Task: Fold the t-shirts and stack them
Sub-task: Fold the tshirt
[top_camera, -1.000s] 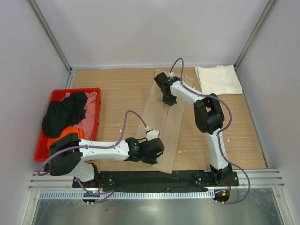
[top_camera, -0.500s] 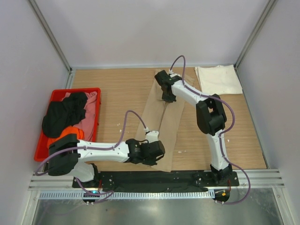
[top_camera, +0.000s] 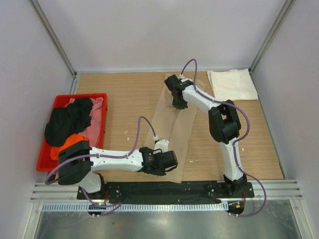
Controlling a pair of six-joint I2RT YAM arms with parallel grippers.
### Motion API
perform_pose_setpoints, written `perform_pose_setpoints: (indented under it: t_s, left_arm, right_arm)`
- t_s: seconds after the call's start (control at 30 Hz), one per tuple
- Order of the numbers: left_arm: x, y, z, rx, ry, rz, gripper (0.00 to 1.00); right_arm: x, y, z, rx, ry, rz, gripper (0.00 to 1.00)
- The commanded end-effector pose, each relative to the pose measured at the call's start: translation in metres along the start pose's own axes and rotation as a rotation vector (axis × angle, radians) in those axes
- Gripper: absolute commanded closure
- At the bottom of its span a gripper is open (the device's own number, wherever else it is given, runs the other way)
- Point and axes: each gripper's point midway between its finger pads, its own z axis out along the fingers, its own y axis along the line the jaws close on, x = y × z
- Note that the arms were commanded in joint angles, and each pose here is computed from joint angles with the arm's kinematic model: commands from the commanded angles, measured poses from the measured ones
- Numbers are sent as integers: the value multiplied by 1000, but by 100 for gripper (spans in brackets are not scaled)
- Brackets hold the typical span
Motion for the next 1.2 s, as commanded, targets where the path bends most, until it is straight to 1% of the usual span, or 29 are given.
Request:
perform_pose_setpoints:
  t_s: [0.0, 0.03, 0.1, 0.13, 0.23, 0.27, 0.33, 0.37, 0.43, 0.57, 0.6, 0.67, 0.7, 0.9, 0.93, 1.03, 1.17]
  left_arm:
    - [-14, 1, -9, -49, -45, 7, 75]
    - [-16, 0, -11, -43, -50, 9, 71]
    - [-23, -8, -19, -11, -69, 2, 70]
    - [-27, -15, -24, 15, -82, 14, 70]
    - [-32, -43, -33, 126, -99, 36, 69]
    - [-34, -59, -37, 194, -98, 48, 69]
    - [-32, -77, -38, 264, -88, 56, 68]
    - [-33, -80, -36, 274, -94, 56, 68]
    - [-27, -88, -34, 311, -66, 65, 68]
    - [-19, -90, -18, 298, -50, 84, 68]
    - [-18, -89, -15, 292, -47, 91, 68]
    - [-13, -86, -7, 270, -34, 100, 67]
    - [-11, -84, -4, 263, -30, 103, 67]
    - [-3, -75, 7, 224, -7, 108, 67]
    - [-3, -74, 7, 217, -8, 109, 67]
    - [-1, -69, 10, 183, 3, 119, 67]
    - [-3, -77, 6, 209, 10, 126, 67]
  right_arm:
    - [-17, 4, -16, -16, -41, 1, 85]
    - [-19, 4, -19, -22, -43, 1, 82]
    - [-28, 3, -30, -40, -64, 13, 78]
    - [-32, 3, -34, -49, -70, 19, 73]
    - [-46, -1, -41, -71, -92, 32, 68]
    - [-49, -5, -41, -70, -94, 35, 67]
    - [-57, -13, -37, -74, -91, 41, 66]
    - [-60, -15, -35, -80, -92, 42, 66]
    - [-71, -26, -29, -80, -98, 58, 66]
    - [-86, -42, -17, -133, -97, 109, 66]
    - [-94, -42, -15, -158, -116, 121, 66]
    - [-104, -55, -4, -164, -117, 128, 66]
    - [-108, -52, -2, -191, -123, 122, 66]
    - [-133, -72, 18, -183, -156, 110, 67]
    - [-132, -74, 24, -180, -148, 110, 68]
    - [-135, -83, 37, -170, -147, 123, 68]
    - [-136, -92, 54, -162, -141, 133, 68]
